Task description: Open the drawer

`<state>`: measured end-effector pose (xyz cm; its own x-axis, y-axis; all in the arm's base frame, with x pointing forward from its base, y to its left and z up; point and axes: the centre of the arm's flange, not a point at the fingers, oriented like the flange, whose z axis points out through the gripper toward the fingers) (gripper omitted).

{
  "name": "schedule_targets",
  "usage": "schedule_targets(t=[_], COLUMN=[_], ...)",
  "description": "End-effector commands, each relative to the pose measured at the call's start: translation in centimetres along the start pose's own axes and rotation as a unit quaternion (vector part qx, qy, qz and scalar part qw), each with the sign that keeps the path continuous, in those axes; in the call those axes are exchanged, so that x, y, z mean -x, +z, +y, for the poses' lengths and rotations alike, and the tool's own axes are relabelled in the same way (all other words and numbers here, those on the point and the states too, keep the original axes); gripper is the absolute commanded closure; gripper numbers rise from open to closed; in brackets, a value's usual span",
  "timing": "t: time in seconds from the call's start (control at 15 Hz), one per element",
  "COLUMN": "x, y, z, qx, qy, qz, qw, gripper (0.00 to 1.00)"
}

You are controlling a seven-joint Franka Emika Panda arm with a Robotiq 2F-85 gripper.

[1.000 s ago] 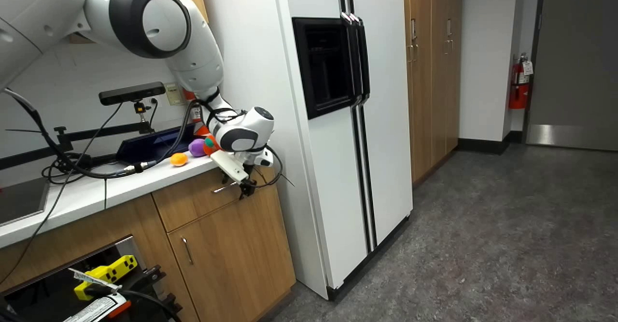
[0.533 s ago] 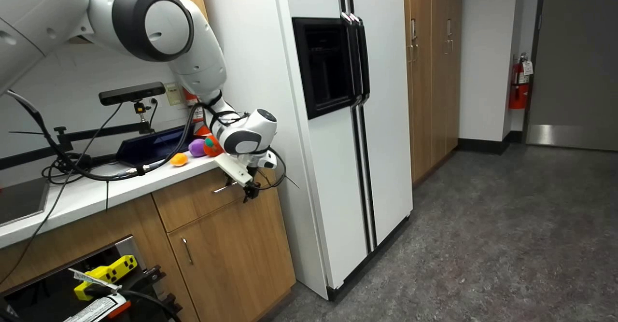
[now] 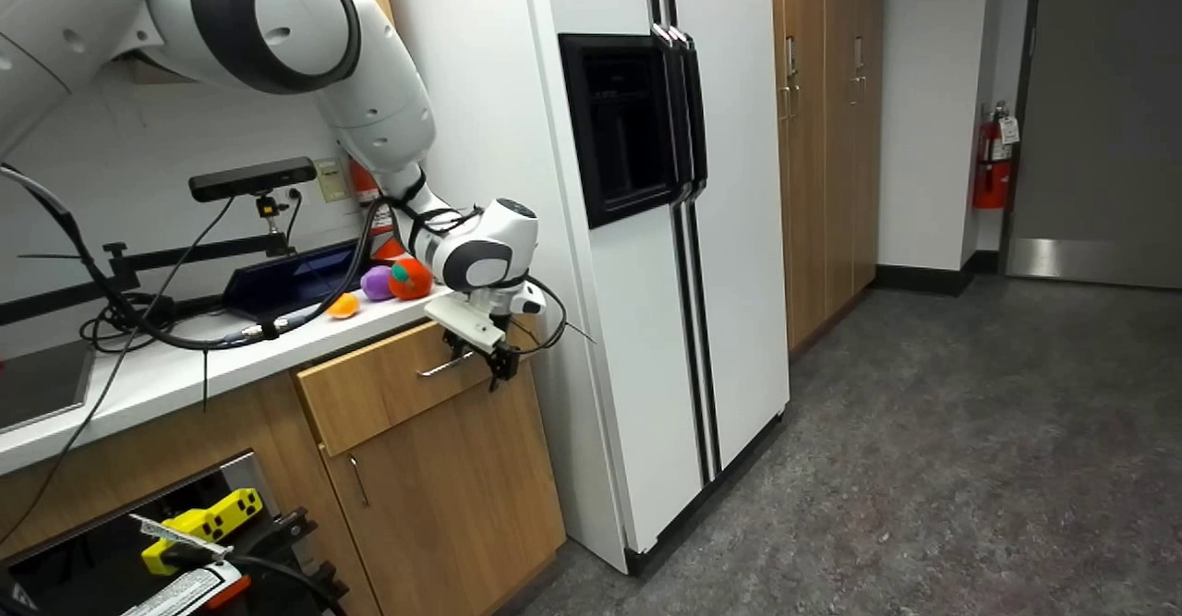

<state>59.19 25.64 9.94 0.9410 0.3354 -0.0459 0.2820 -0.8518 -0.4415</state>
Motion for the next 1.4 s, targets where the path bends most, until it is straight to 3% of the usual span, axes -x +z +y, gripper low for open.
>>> schedule_targets(t=[0.0,0.6,1.13,1.27,1.33], x=[2.7,4.9,4.3,4.2,4.1], y=[-3.5,-13.0,-17.4,-17.7,-17.7], z=[1.0,0.3,-2.9,-3.2,-3.4], qx=[0.047,0.095,0.093,0.089,0.084], qy=[-0.007,-0.020,-0.123,-0.162,-0.182], qz=[0.001,0.043,0.078,0.079,0.080], qw=[0.9989,0.9944,0.9850,0.9796,0.9765], gripper=[0.00,0.00,0.00,0.07,0.18])
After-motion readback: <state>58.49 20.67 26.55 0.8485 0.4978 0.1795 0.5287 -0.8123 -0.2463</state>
